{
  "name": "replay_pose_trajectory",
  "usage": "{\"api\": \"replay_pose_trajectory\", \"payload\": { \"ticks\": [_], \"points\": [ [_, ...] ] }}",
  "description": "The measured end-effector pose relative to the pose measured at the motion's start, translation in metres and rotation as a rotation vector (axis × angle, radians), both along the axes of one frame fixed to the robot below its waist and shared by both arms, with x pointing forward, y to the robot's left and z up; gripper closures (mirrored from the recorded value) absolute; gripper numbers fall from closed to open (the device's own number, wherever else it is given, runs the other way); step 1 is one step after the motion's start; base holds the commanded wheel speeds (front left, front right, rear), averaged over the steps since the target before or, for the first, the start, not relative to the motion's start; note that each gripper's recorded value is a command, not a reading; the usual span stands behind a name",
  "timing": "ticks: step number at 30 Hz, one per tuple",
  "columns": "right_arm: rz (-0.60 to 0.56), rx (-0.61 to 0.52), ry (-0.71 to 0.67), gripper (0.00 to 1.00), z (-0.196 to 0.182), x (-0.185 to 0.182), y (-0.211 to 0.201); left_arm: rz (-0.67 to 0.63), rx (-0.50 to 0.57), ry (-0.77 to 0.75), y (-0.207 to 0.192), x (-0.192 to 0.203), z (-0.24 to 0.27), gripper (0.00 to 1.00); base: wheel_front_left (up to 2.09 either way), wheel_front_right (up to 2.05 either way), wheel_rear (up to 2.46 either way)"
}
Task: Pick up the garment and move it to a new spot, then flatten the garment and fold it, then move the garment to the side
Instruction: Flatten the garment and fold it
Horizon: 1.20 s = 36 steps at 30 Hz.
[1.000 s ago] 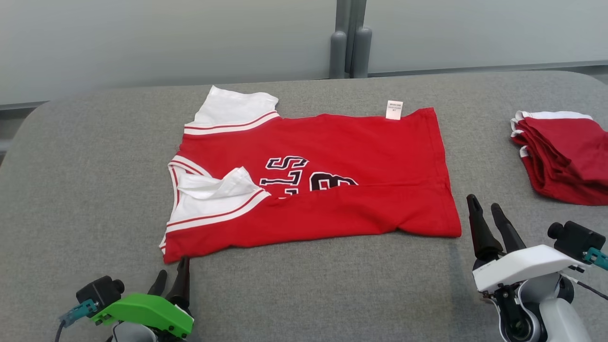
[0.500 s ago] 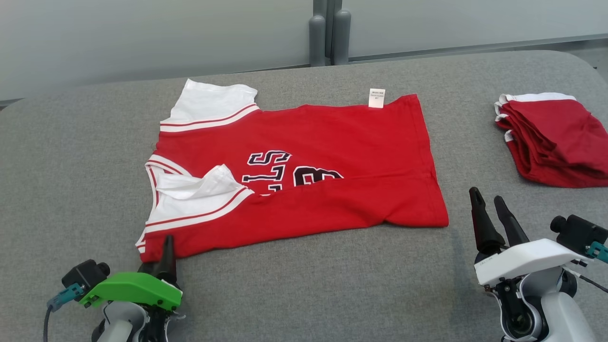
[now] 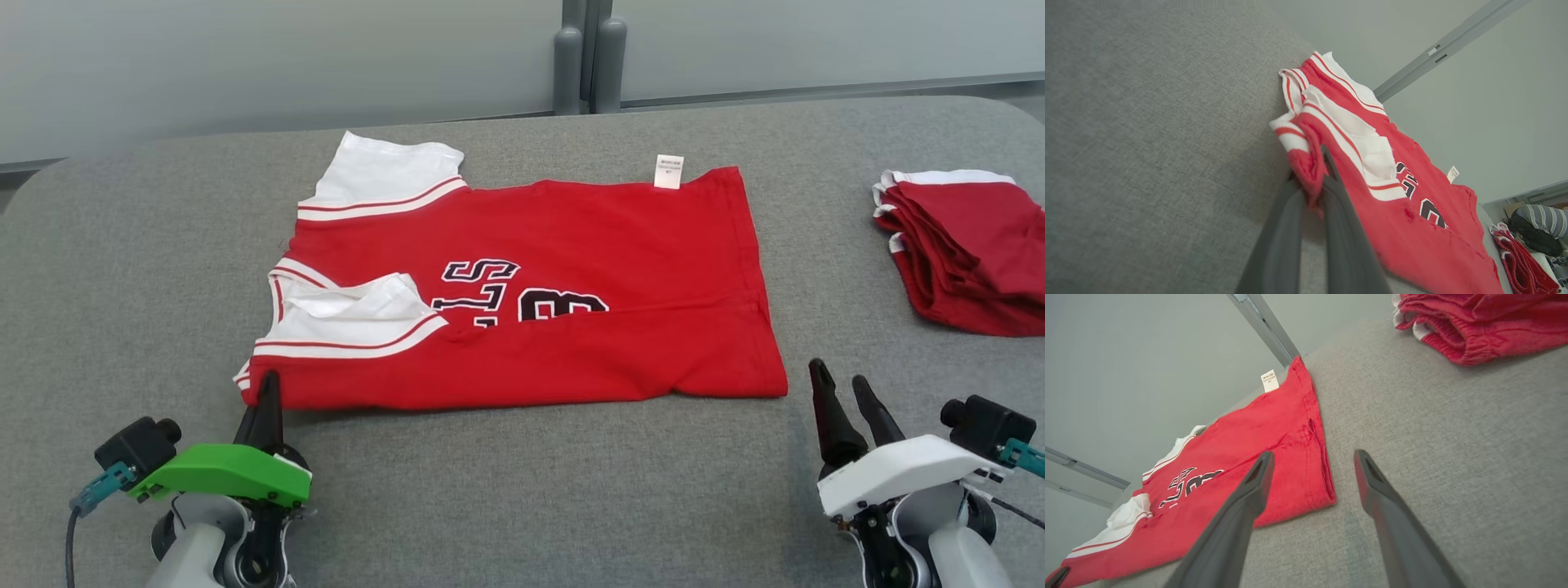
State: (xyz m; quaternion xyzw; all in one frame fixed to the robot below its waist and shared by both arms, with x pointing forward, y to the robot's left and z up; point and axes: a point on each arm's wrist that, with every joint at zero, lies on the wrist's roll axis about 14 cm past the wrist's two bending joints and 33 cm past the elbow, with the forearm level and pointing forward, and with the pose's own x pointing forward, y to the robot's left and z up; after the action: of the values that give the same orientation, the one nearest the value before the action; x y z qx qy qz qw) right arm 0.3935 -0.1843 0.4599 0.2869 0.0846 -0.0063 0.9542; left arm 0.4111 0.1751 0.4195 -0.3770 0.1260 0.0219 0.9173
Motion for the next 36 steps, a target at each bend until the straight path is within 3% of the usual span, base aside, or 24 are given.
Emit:
{"api": "replay_pose_trajectory", "payload": {
  "ticks": [12, 31, 32, 33, 34, 36],
  "points": [
    [0.094, -0.021, 0.17, 0.0, -0.05, -0.015, 0.028, -0.014, 0.063, -0.091, 0.002, -0.007, 0.023, 1.0, 0.0, 0.0, 0.0],
    [0.105, 0.019, 0.207, 0.0, -0.065, 0.03, 0.052, -0.022, 0.065, -0.088, -0.002, -0.013, 0.025, 1.0, 0.0, 0.0, 0.0],
    [0.097, 0.023, 0.203, 0.08, -0.064, 0.032, 0.052, -0.021, 0.065, -0.088, -0.002, -0.013, 0.025, 1.0, 0.0, 0.0, 0.0],
    [0.094, 0.021, 0.197, 0.4, -0.063, 0.034, 0.052, -0.021, 0.065, -0.088, -0.002, -0.014, 0.025, 1.0, 0.0, 0.0, 0.0],
    [0.09, 0.023, 0.191, 0.59, -0.062, 0.035, 0.052, -0.02, 0.065, -0.088, -0.001, -0.014, 0.025, 1.0, 0.0, 0.0, 0.0],
    [0.083, 0.024, 0.182, 0.87, -0.061, 0.037, 0.052, -0.02, 0.065, -0.089, -0.001, -0.013, 0.025, 1.0, 0.0, 0.0, 0.0]
  ]
}}
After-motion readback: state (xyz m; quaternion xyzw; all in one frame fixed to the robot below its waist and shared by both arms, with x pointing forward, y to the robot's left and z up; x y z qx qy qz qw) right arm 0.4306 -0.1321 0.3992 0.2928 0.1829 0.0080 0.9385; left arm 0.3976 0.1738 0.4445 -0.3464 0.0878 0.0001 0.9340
